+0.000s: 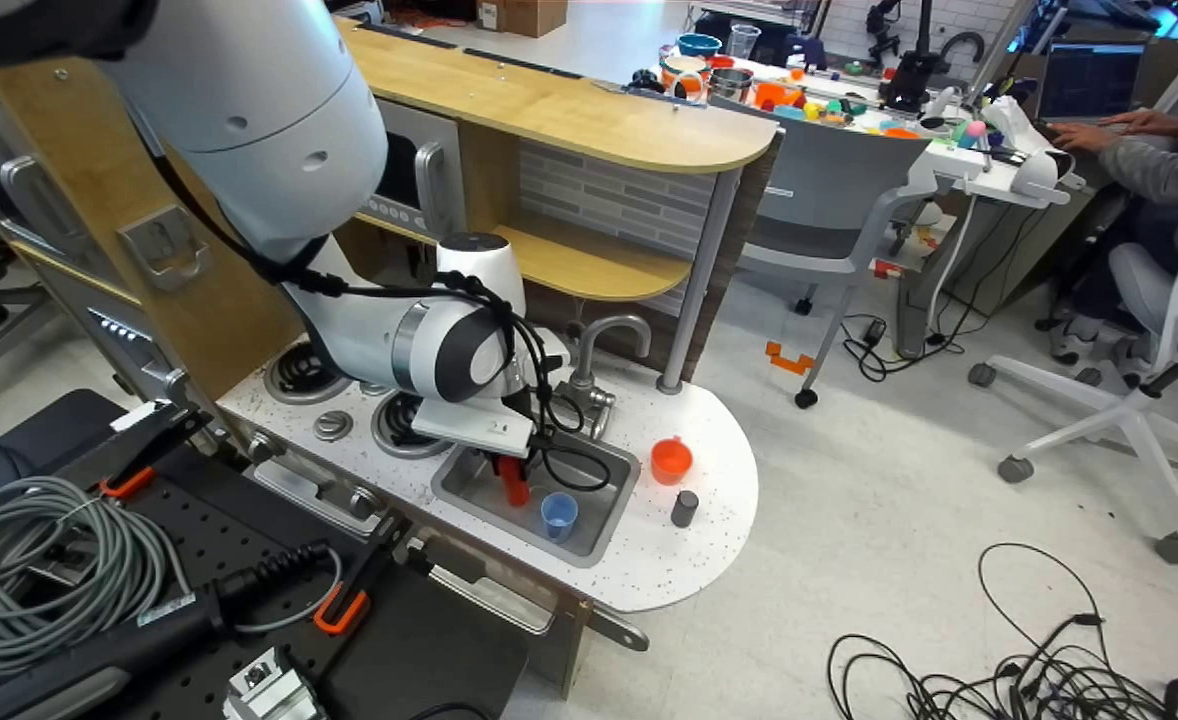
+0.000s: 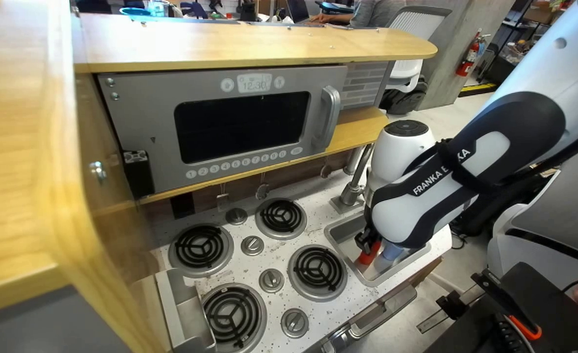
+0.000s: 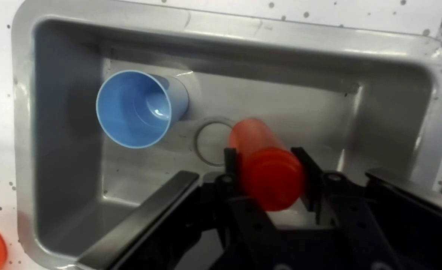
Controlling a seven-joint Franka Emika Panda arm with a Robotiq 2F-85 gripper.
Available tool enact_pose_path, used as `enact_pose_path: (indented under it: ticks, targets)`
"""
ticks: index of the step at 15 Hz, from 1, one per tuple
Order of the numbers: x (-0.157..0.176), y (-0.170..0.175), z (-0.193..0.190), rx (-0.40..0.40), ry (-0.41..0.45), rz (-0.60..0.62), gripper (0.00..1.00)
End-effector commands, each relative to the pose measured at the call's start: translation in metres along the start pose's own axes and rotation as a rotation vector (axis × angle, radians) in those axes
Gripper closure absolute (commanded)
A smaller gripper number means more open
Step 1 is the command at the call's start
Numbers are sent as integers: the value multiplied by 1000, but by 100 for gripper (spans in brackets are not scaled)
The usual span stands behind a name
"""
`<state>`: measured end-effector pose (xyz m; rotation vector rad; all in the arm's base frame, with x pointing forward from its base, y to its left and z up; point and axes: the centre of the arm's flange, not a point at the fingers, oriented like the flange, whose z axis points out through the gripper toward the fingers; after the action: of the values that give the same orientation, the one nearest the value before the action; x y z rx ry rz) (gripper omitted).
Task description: Place the red sauce bottle inside the blue cup in the sink
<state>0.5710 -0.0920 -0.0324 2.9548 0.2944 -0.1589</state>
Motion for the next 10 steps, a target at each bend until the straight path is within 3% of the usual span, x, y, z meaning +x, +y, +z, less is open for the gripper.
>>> enact_pose_path:
  ticks: [1,6,10]
  targets:
    - [6,10,-18,55,-29,52,87]
    - [-5,26,-66,136,-17,120,87]
    - [-21,59,-102,137,-1,197,87]
